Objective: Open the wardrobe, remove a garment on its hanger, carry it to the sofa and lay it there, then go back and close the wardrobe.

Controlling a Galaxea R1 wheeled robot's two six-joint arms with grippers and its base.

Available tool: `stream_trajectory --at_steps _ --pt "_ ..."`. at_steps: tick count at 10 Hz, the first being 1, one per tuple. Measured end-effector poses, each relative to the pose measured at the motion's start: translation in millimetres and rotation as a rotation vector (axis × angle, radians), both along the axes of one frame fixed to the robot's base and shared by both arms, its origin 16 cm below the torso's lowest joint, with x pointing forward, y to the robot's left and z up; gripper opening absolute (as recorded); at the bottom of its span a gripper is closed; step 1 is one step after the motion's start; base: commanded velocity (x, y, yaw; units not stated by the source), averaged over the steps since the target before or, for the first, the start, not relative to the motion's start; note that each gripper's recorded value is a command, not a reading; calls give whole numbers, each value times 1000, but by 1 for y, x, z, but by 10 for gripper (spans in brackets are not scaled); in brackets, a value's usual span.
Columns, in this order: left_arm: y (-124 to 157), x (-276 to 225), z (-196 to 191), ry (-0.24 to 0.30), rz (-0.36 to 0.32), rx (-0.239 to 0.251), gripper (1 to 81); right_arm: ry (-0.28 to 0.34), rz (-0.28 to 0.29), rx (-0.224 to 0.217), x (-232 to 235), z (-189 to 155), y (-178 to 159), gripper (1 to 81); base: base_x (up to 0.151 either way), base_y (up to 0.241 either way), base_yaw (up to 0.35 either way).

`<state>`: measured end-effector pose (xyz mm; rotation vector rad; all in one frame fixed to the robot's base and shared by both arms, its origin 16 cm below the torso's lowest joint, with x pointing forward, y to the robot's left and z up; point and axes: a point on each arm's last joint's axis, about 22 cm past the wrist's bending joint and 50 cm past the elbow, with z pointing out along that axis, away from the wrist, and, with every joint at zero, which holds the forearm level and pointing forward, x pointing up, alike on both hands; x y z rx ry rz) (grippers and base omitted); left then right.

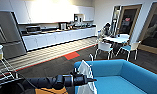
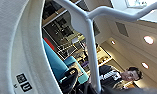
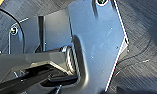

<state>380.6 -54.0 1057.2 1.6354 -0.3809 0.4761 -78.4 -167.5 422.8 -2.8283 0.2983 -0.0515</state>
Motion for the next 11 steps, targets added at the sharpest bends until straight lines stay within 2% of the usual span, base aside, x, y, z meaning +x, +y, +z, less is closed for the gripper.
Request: stream_trajectory --at_steps 7,11 --pt "-1 0 -1 1 -1 6 10 -3 0 0 2 0 0 811 0 0 -186" --pt "1 0 -4 1 1 19 10 2 0 4 0 0 3 811 0 19 -56"
